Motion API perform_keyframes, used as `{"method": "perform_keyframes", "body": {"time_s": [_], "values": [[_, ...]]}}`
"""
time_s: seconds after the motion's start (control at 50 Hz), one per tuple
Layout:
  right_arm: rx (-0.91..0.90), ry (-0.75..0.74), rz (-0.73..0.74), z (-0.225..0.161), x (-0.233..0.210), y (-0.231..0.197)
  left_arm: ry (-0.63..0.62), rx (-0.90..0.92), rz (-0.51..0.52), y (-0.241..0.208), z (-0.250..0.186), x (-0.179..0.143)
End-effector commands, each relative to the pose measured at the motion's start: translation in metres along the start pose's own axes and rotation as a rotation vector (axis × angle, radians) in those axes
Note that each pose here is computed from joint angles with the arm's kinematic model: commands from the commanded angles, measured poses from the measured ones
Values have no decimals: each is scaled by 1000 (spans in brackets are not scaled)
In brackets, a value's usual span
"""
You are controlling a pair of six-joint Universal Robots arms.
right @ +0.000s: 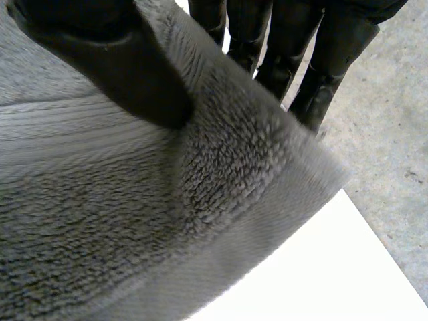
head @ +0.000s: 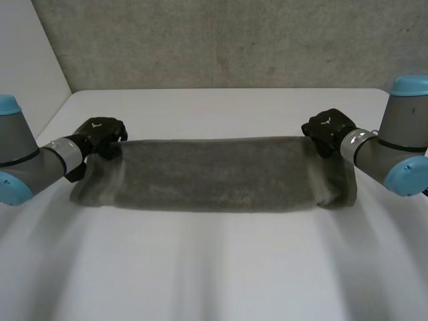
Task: Fold the towel.
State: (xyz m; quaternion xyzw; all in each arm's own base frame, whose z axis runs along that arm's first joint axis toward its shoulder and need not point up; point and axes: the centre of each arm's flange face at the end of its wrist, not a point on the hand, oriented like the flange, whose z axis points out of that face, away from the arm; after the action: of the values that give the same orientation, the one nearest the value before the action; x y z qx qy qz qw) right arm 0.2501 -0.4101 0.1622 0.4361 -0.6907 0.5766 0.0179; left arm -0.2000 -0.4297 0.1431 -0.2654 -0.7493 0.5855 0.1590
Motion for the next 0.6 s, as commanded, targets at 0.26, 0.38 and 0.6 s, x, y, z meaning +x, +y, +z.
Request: {"method": "perform_keyframes", "body": {"time_s": [0.26, 0.38, 0.6], "values": [[90, 139, 124, -24, 28, -44, -84, 14, 21, -30, -17, 7], [77, 123, 163, -69, 22, -56, -90, 14, 18, -42, -37, 11], [2, 27, 191, -117, -18, -31, -89, -27, -5, -40, -65, 21]]}}
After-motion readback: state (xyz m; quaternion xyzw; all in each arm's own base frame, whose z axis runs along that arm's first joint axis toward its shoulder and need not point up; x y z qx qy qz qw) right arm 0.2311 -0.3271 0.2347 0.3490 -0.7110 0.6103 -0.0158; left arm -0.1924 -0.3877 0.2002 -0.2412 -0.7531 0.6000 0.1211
